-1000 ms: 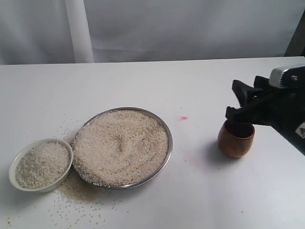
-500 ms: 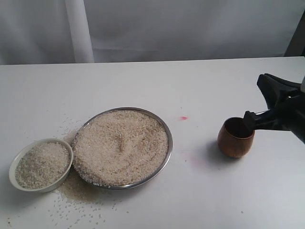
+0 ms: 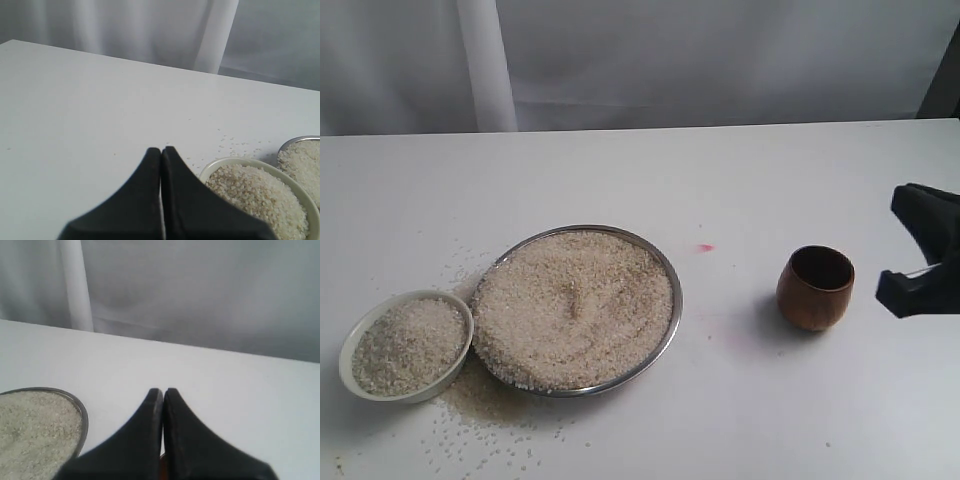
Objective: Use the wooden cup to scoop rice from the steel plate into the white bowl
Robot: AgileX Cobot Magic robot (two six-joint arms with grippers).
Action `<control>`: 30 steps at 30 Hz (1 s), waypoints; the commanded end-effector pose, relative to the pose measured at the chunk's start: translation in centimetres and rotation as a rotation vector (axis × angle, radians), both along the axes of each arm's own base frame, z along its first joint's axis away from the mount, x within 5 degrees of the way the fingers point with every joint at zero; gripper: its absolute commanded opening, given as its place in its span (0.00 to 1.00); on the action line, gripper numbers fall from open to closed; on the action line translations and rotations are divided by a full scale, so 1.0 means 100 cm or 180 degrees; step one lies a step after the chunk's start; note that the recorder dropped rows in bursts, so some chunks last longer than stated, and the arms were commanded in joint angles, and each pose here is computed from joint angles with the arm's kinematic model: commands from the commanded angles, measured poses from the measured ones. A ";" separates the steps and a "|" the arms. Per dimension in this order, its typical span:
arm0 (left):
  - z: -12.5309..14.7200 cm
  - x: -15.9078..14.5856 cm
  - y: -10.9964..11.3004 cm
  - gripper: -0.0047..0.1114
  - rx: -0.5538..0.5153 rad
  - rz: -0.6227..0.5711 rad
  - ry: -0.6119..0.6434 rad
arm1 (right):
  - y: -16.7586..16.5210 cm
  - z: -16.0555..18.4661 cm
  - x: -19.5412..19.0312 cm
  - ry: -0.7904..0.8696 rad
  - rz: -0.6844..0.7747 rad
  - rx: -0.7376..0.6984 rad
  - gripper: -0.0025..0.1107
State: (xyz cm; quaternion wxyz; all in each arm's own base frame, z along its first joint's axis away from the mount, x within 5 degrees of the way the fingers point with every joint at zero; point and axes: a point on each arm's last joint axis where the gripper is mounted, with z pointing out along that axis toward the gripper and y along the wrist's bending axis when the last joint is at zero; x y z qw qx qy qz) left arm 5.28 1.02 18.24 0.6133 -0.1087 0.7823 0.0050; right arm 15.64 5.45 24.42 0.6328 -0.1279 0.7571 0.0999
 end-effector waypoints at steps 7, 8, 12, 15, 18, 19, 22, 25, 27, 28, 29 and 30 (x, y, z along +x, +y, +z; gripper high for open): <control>0.001 0.000 -0.001 0.04 -0.0021 -0.0025 -0.0024 | -0.022 0.034 -0.067 -0.0693 0.0115 -0.0254 0.02; 0.001 0.000 -0.001 0.04 -0.0021 -0.0025 -0.0024 | -0.024 0.034 -0.071 -0.0724 0.0117 -0.0305 0.02; 0.001 0.000 -0.001 0.04 -0.0021 -0.0025 -0.0024 | -0.035 0.030 -0.090 -0.1042 -0.0087 -0.0274 0.02; 0.001 0.000 -0.001 0.04 -0.0021 -0.0025 -0.0024 | -0.040 0.018 -0.096 -0.1100 -0.0253 -0.0233 0.02; 0.001 0.000 -0.001 0.04 -0.0021 -0.0025 -0.0024 | -0.042 0.002 -0.098 -0.1047 -0.0364 -0.0172 0.02; 0.001 0.000 -0.001 0.04 -0.0021 -0.0025 -0.0024 | -0.043 -0.004 -0.099 -0.1035 -0.0389 -0.0179 0.02; 0.001 0.000 -0.001 0.04 -0.0021 -0.0025 -0.0024 | -0.043 -0.020 -0.100 -0.1025 -0.0395 -0.0183 0.02; 0.001 0.000 -0.001 0.04 -0.0021 -0.0025 -0.0024 | -0.044 -0.026 -0.101 -0.1090 -0.0401 -0.0139 0.02; 0.001 0.000 -0.001 0.04 -0.0021 -0.0025 -0.0024 | -0.044 -0.030 -0.101 -0.0965 -0.0393 -0.0165 0.02; 0.001 0.000 -0.001 0.04 -0.0021 -0.0025 -0.0024 | -0.044 -0.031 -0.101 -0.0926 -0.0390 -0.0175 0.02; 0.001 0.000 -0.001 0.04 -0.0021 -0.0025 -0.0024 | -0.044 -0.032 -0.101 -0.0895 -0.0388 -0.0183 0.02; 0.001 0.000 -0.001 0.04 -0.0021 -0.0025 -0.0024 | -0.044 -0.032 -0.101 -0.0895 -0.0388 -0.0183 0.02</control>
